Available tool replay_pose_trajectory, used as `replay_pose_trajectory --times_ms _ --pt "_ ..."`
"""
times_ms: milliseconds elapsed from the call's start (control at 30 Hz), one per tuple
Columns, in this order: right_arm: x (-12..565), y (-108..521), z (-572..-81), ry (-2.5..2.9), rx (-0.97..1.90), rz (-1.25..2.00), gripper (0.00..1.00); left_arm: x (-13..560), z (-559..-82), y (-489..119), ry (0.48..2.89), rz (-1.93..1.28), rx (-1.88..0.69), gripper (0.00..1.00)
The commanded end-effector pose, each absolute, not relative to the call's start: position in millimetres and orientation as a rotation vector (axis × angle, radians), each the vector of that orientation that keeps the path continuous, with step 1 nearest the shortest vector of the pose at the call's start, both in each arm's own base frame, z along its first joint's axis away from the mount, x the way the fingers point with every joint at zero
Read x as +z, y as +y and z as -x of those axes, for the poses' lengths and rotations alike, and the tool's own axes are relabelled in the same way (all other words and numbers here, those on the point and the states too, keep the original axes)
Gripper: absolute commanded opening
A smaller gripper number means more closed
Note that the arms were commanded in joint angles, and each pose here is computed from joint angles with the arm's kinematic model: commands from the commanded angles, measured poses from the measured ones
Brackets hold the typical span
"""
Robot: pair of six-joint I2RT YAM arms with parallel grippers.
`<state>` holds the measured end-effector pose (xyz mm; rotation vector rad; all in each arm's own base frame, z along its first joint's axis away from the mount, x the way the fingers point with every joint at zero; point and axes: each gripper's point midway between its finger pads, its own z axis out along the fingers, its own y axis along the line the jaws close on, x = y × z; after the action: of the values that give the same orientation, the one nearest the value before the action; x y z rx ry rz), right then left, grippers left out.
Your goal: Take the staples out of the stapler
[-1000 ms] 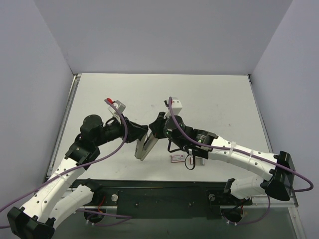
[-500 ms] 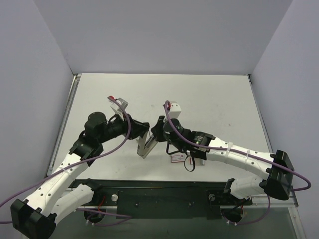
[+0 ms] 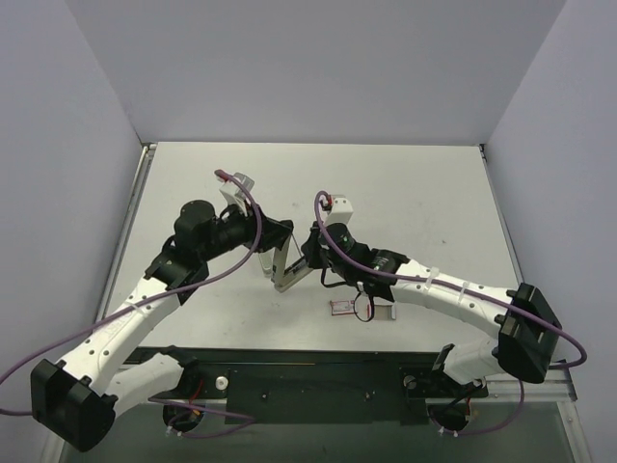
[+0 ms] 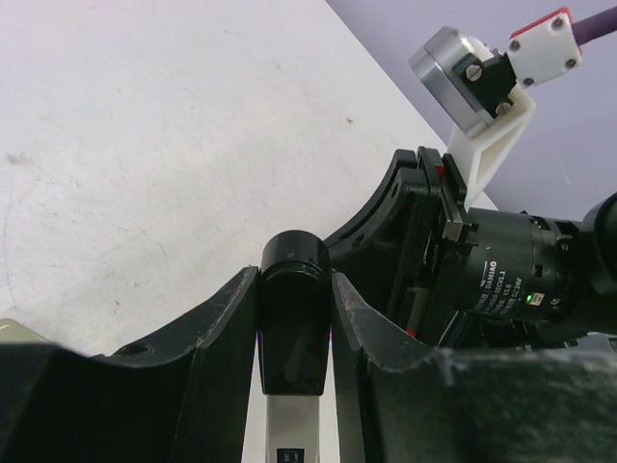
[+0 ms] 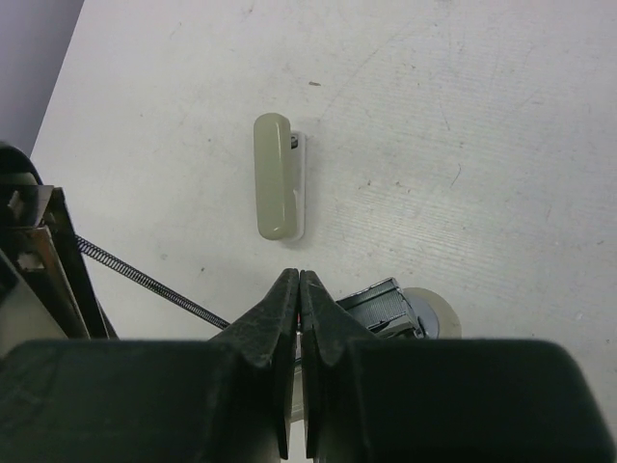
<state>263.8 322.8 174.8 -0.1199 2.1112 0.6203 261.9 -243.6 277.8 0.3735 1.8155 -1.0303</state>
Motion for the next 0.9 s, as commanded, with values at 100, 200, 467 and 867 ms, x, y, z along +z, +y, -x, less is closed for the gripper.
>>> replay_pose_trajectory --times_ms 100,200,467,867 --pt "154 323 -266 2.138 0.633 0.154 0.00 378 -285 -243 1.504 -0.295 -1.031 0.00" --pt "145 325 -264 2.147 0.647 0.157 0.00 380 -294 -244 1.497 -0.273 -1.020 0.00" --pt "131 331 -264 2.177 0.679 0.161 0.00 380 -313 -242 1.469 -0.174 -1.000 0.00" --pt "124 352 -259 2.169 0.804 0.178 0.00 378 -336 -249 1.441 -0.119 -0.968 0.00"
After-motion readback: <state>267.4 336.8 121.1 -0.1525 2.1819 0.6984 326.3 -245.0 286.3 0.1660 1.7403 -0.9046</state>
